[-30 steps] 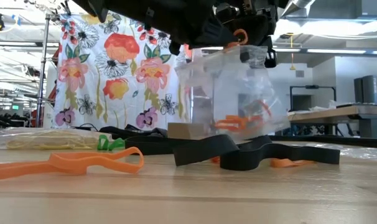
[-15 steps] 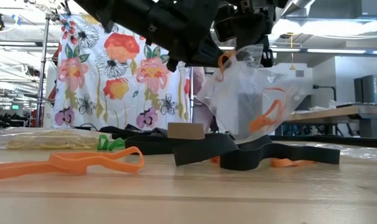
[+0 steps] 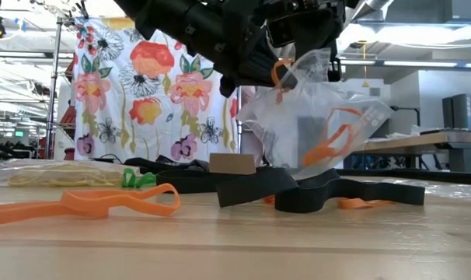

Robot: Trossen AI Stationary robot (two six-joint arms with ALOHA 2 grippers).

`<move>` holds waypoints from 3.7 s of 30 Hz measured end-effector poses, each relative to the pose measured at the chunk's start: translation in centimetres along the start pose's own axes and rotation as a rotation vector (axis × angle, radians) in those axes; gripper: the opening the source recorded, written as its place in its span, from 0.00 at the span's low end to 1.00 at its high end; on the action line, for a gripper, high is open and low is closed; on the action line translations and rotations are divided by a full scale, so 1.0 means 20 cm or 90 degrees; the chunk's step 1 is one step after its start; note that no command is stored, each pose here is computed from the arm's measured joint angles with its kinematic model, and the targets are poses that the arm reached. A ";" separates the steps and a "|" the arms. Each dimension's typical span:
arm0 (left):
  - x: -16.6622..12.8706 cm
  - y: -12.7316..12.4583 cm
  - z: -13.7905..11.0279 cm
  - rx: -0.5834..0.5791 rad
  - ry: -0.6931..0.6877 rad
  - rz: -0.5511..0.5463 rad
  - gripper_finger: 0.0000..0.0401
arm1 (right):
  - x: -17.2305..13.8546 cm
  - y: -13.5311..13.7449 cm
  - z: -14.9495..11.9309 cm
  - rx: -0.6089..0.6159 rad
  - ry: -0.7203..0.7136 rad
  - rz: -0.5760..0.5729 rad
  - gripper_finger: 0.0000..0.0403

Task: Sort rubber bands
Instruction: Put the orange rubber band into the transparent zip bag

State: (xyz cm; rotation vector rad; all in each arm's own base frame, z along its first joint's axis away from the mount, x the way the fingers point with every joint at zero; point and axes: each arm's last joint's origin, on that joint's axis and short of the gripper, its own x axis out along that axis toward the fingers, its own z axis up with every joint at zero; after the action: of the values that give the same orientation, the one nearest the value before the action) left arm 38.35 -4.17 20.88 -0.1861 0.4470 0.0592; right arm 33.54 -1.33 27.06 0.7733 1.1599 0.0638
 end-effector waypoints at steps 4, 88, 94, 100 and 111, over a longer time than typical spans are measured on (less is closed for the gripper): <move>0.00 0.00 0.02 0.016 -0.010 0.006 0.00 | 0.00 0.00 0.00 -0.001 0.000 0.000 0.01; -0.76 -0.31 0.05 0.131 -0.158 0.603 0.33 | -0.02 0.03 0.00 0.040 0.002 0.044 0.01; -0.76 -0.31 0.05 0.132 -0.155 0.602 0.33 | -0.02 0.04 0.01 0.058 -0.019 0.046 0.01; -0.75 -0.31 0.05 0.137 -0.129 0.569 0.33 | -0.02 0.04 0.00 -0.008 0.015 0.077 0.01; -0.68 -0.31 -0.15 0.082 0.104 0.264 0.33 | -0.10 -0.14 0.02 0.024 0.010 -0.044 0.01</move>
State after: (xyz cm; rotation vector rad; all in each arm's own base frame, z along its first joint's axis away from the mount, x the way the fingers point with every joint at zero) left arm 25.44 -11.12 25.29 0.0307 0.6447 0.4229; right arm 31.97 -4.47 27.08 0.7675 1.2048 -0.0094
